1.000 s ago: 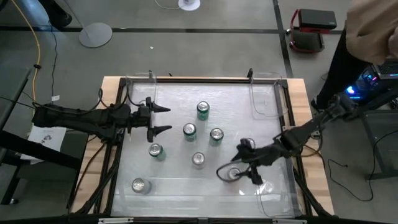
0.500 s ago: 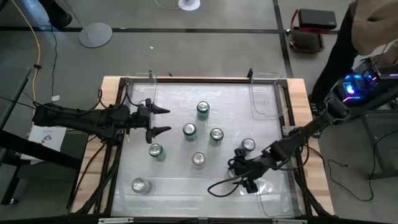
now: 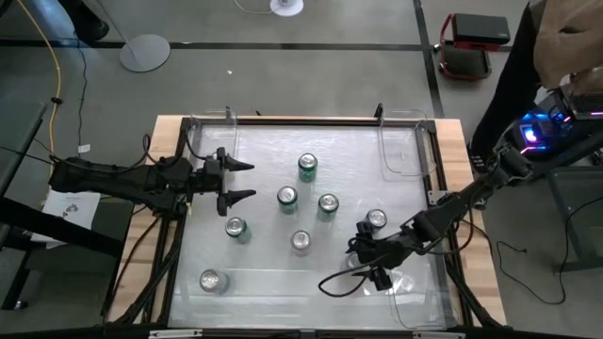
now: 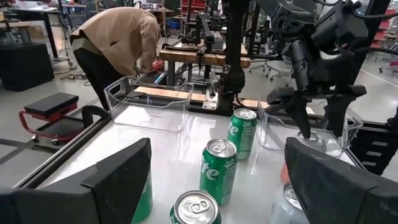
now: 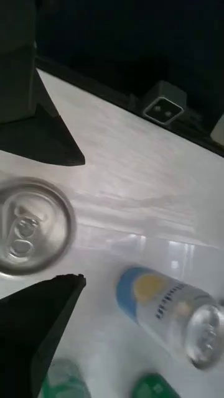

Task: Sort soda cans
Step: Put the orange/white soda can into the left transparent bin

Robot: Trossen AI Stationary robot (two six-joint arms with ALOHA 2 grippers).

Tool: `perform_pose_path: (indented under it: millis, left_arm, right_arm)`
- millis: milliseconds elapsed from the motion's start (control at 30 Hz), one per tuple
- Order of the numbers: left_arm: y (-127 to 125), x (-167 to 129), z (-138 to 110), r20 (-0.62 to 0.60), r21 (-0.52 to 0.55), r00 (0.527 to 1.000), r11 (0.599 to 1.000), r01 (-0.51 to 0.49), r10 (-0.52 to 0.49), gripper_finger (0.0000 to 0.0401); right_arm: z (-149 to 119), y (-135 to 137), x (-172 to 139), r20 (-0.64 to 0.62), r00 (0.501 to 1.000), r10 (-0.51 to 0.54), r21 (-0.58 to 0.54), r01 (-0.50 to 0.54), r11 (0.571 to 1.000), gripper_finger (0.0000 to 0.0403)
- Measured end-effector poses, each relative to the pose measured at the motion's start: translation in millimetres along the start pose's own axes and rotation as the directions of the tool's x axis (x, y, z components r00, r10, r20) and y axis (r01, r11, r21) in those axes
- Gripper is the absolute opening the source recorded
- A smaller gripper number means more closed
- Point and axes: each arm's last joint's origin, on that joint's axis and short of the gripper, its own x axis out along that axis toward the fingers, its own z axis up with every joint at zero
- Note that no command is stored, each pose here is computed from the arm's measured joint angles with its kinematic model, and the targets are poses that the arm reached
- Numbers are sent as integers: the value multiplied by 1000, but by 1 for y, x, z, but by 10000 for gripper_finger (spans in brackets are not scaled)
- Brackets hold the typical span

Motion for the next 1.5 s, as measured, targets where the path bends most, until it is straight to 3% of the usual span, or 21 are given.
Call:
perform_pose_path:
  millis: [167, 400, 1067, 1333, 1500]
  left_arm:
    - [0, 0, 0, 0, 0, 1000, 1000, -1, 1, 344]
    - [0, 0, -2, -19, 4, 1000, 1000, -6, 6, 344]
    - [1, 0, -2, -21, 2, 1000, 1000, -13, 13, 344]
    - [1, 0, -2, -21, -14, 1000, 1000, -15, 15, 344]
    - [1, 0, -2, -21, -16, 1000, 1000, -15, 15, 344]
  right_arm:
    - [-4, -2, 9, -58, 998, 20, 42, -17, 999, 289]
    - [-7, -4, 23, -62, 995, -83, -40, 80, 996, 289]
    - [9, 2, 12, -39, 999, -19, -48, 17, 999, 289]
    - [-8, -4, 14, -144, 987, -70, 1, 70, 998, 289]
    - [-19, -6, 19, -141, 987, -71, 18, 75, 997, 289]
